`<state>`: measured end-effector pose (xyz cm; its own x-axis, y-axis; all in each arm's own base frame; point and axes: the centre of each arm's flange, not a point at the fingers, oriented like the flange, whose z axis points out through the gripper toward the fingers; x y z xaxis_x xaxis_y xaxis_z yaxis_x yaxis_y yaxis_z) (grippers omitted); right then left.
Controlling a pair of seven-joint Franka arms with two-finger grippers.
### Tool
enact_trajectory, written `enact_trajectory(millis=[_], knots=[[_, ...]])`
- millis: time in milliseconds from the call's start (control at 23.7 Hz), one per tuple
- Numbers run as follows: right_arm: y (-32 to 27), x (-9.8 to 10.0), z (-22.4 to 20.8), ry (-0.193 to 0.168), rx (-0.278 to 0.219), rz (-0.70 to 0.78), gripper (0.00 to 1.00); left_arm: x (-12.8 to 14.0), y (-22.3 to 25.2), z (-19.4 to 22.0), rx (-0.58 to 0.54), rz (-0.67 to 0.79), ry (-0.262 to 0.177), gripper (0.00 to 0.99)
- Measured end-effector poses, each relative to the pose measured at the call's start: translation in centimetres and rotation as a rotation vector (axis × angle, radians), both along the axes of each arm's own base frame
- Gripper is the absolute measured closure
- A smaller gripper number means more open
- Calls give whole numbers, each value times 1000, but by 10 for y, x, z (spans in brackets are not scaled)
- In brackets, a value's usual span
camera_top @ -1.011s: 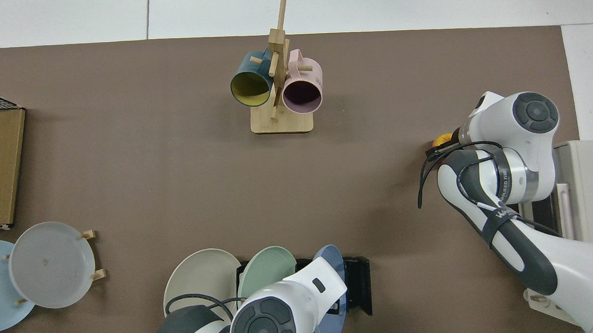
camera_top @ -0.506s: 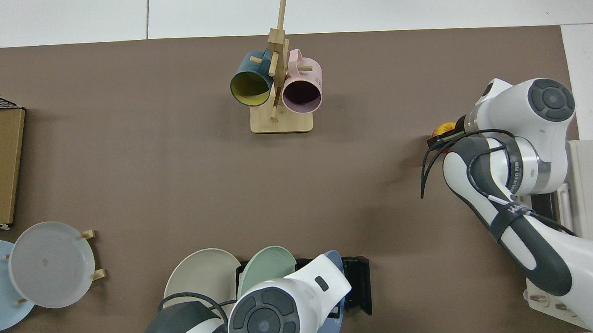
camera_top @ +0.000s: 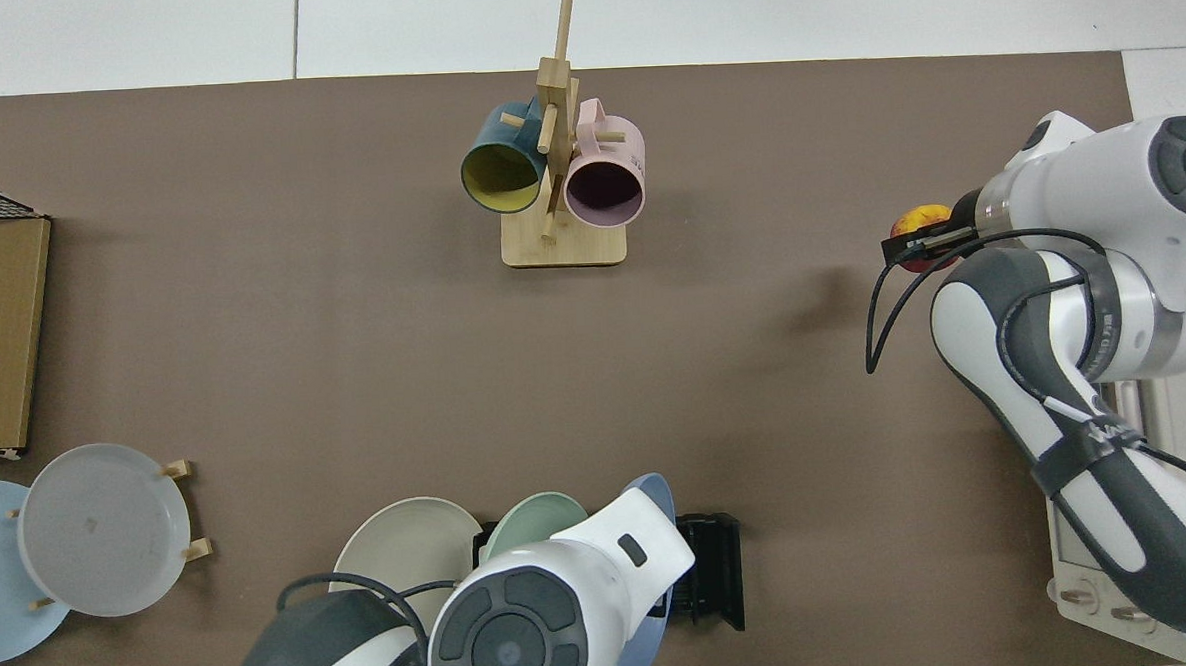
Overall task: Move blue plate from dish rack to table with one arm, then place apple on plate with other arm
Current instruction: 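Grasp the blue plate rim with the left gripper while the right gripper grasps the apple, then lift the blue plate out of the rack with the left gripper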
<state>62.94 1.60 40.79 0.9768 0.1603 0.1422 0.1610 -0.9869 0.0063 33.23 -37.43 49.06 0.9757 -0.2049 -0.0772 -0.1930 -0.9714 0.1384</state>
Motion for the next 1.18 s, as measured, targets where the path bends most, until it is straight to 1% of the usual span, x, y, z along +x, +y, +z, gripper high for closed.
enact_trajectory(millis=[84,253,379,548,674,759,843,1011,1180], knots=[[-1,0,5,0,1,-2,295,9,7,6,0,13,-15,907],[-3,-4,17,20,4,-3,295,26,17,17,9,22,-48,907],[-6,-7,31,34,3,-4,295,43,25,23,-6,42,-51,907],[-9,-13,45,39,-2,-3,295,82,50,28,-44,79,-41,907],[-10,-15,48,43,-1,-3,295,118,82,26,-75,87,-31,907],[-10,-15,48,44,-1,-3,295,141,107,21,-119,79,-16,907],[-9,-15,48,45,-1,-2,295,158,129,16,-183,75,-2,907],[-9,-15,48,46,-2,-1,295,182,164,4,-279,61,5,907],[-9,-15,48,46,-2,-1,295,203,190,-24,-424,55,42,907]])
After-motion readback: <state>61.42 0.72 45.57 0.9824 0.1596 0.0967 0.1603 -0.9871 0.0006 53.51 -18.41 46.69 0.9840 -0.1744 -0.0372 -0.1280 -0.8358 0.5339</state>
